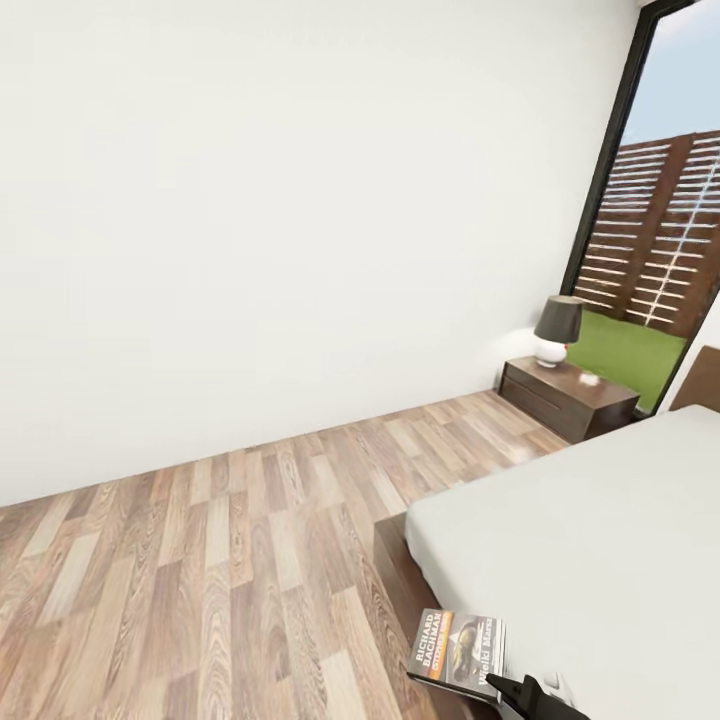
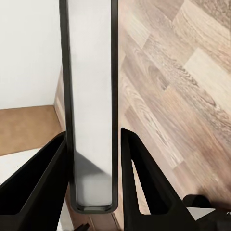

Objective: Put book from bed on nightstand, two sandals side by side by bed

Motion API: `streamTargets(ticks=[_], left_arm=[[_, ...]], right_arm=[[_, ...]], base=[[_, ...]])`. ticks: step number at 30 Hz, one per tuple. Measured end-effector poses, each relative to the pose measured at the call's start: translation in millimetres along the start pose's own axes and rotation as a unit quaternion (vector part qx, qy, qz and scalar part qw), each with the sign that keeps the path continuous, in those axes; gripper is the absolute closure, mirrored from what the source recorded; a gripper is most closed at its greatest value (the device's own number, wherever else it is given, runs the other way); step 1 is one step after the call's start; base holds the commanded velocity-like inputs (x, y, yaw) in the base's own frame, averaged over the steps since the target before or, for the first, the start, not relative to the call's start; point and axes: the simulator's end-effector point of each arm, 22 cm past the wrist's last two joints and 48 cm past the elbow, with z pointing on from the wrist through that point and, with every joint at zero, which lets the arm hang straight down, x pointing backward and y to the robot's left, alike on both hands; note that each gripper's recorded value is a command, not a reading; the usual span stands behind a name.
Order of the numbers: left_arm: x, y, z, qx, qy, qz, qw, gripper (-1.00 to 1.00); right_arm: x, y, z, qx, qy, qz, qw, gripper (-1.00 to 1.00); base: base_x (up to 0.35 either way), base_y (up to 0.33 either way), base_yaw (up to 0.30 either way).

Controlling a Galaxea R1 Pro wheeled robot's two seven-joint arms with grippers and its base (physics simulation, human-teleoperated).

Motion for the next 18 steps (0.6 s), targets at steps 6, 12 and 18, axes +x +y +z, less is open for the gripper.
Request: streamTargets(ticks=[6,12,18], left_arm=[[0.2,-0.5,0.1,0.000,0.000,0.000,1.0000,-1.00],[0.3,-0.7,0.1,0.000,0.000,0.001,1.0000,-1.00],[0.2,-0.3,0.0,0.000,0.000,0.001,1.0000,-1.00]], right_arm=[[0.1,-0.1,0.0,0.000,0.000,-0.001,1.0000,1.00],[0.3,-0.2,0.0,0.000,0.001,-0.001,1.0000,1.00],[0.3,-0.2,0.0,0.000,0.001,-0.001,1.0000,1.00]], base=[[0.000,0.000,0.294],[0.000,0.000,0.294],[0.000,0.000,0.294]])
